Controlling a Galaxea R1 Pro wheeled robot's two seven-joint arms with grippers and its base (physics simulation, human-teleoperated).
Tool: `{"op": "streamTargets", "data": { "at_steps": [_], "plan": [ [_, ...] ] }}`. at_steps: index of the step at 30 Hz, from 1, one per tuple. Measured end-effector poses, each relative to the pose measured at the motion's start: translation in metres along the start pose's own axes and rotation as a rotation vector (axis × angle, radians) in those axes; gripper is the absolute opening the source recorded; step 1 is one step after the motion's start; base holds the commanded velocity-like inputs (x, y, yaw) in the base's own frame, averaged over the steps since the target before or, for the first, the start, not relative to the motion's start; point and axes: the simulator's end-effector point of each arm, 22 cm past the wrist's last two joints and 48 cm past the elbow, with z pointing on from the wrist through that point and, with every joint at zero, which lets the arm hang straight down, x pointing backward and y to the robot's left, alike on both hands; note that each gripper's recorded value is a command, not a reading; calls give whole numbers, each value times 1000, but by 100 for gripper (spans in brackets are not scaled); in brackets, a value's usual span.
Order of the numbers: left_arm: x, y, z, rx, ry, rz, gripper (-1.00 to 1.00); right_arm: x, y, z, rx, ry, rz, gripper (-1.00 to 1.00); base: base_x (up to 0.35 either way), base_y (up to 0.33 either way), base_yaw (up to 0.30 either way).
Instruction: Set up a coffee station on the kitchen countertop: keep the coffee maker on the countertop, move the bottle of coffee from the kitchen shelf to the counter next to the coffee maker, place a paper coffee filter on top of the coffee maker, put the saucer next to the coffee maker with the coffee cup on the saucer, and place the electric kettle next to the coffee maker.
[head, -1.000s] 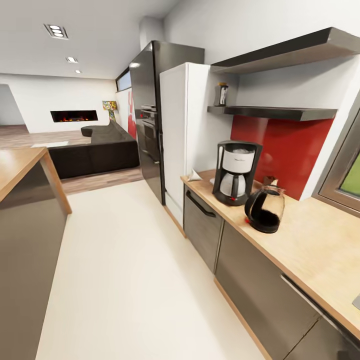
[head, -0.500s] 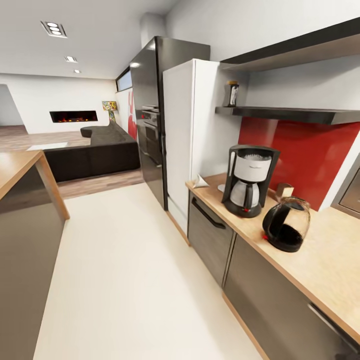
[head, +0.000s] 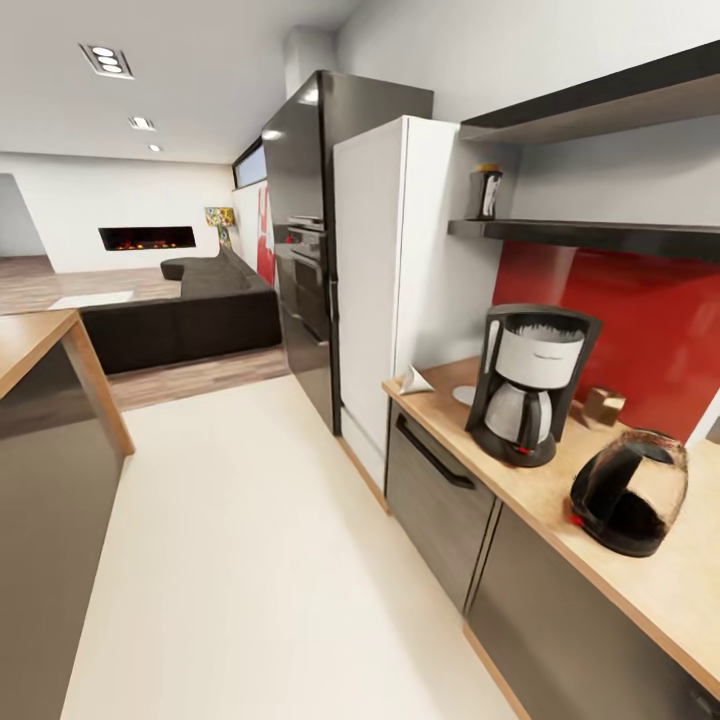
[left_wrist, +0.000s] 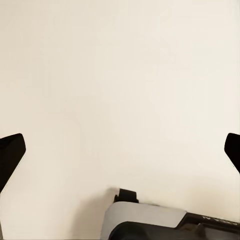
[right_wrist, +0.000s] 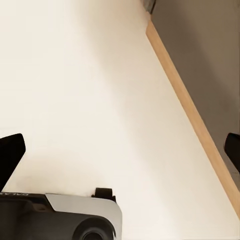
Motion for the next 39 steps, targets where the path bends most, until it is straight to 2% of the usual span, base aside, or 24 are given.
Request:
{"op": "streamTargets", "data": {
  "at_steps": [39],
  "plan": [
    [0,0,0,0,1,1,100,1,0,0,-1,2,-2,100,333,132,0]
  ]
}}
